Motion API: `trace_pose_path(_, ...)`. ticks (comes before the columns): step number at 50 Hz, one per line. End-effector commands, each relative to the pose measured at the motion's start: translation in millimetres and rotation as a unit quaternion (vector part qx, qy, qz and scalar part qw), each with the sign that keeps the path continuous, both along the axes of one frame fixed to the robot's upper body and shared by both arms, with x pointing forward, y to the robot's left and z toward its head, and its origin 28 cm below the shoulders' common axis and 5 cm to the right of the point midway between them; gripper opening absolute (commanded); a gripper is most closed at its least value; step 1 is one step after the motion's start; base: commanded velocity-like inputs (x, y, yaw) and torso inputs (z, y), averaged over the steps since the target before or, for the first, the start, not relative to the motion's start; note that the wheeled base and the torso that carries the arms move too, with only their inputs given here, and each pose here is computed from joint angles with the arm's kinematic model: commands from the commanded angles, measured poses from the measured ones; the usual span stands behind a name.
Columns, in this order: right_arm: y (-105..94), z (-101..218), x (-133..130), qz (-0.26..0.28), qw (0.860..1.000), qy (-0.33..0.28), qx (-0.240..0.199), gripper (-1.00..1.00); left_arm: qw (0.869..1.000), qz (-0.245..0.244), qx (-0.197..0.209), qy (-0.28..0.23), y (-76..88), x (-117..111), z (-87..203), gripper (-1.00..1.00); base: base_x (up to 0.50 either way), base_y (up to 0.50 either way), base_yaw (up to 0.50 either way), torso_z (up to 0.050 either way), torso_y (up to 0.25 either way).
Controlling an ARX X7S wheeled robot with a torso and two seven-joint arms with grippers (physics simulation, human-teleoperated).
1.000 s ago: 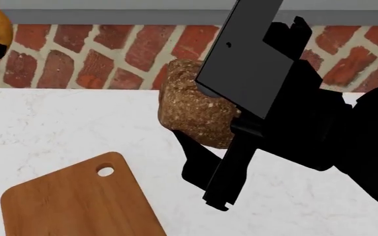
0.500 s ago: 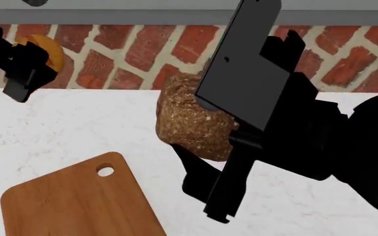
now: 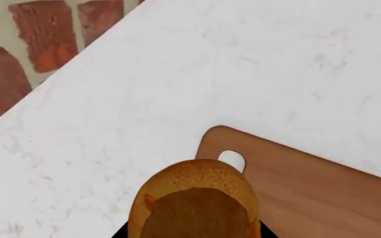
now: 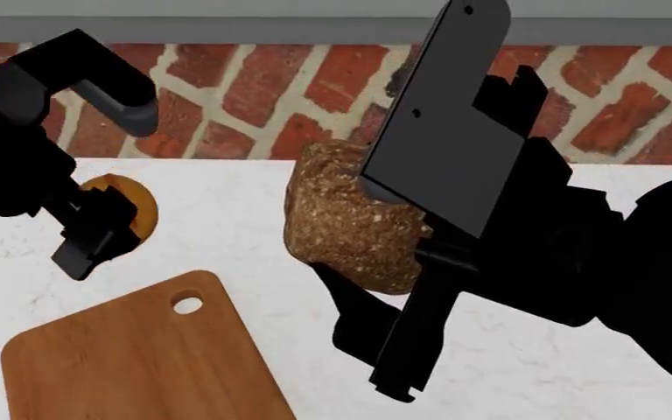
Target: Place all breads on the cutting board.
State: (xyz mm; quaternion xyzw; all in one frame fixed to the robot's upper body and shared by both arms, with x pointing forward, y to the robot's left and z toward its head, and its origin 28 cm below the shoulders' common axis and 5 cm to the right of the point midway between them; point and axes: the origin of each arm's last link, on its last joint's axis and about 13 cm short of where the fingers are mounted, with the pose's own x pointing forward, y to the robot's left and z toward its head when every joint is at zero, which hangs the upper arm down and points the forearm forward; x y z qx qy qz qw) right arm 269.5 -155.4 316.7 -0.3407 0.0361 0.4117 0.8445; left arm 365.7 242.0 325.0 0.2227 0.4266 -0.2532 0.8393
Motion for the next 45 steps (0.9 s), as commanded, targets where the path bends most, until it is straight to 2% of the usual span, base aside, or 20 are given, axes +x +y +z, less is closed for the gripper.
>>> trace_pose_path(1,-1.1,1.9,0.2,0.009,1.000,-0.004,-0.004,-1.00,1.000,0.005,0.008,0.024,0.4,0.4,-25.5,-1.00,0.02,0.00,0.00,0.000,0.000)
trace_pose_path(5,-0.5,1.2,0.3,0.011,1.000,-0.003,-0.005,-1.00,0.999,0.001,0.008,0.032,-0.6,0.1,-33.8,-1.00,0.02,0.00,0.00,0.000,0.000)
trace_pose_path(11,-0.9,-2.4,-0.9,0.015,1.000,0.005,-0.003,-1.00,0.998,-0.013,0.034,0.054,-2.8,-3.7,-48.8,-1.00,0.02,0.00,0.00,0.000,0.000)
trace_pose_path(19,-2.1,-6.1,0.7,0.013,1.000,0.007,-0.005,-1.00,0.998,-0.010,0.031,0.058,-4.4,-2.0,-56.1,-1.00,0.02,0.00,0.00,0.000,0.000)
trace_pose_path(30,-1.2,-6.0,2.3,0.016,1.000,0.008,-0.005,-1.00,0.995,-0.024,0.050,0.080,-5.7,-4.0,-75.3,-1.00,0.02,0.00,0.00,0.000,0.000)
trace_pose_path(41,-1.3,-7.4,1.5,0.019,1.000,0.008,-0.008,-1.00,0.996,-0.016,0.053,0.068,-4.0,0.3,-82.4,-1.00,0.02,0.00,0.00,0.000,0.000)
trace_pose_path(42,-1.3,-7.3,1.5,0.020,1.000,0.006,-0.008,-1.00,0.996,-0.014,0.050,0.068,-3.1,0.1,-81.7,1.00,0.02,0.00,0.00,0.000,0.000)
trace_pose_path(45,-1.2,-7.1,1.4,0.019,1.000,0.006,-0.007,-1.00,0.996,-0.013,0.051,0.069,-1.6,-0.5,-82.9,1.00,0.02,0.00,0.00,0.000,0.000)
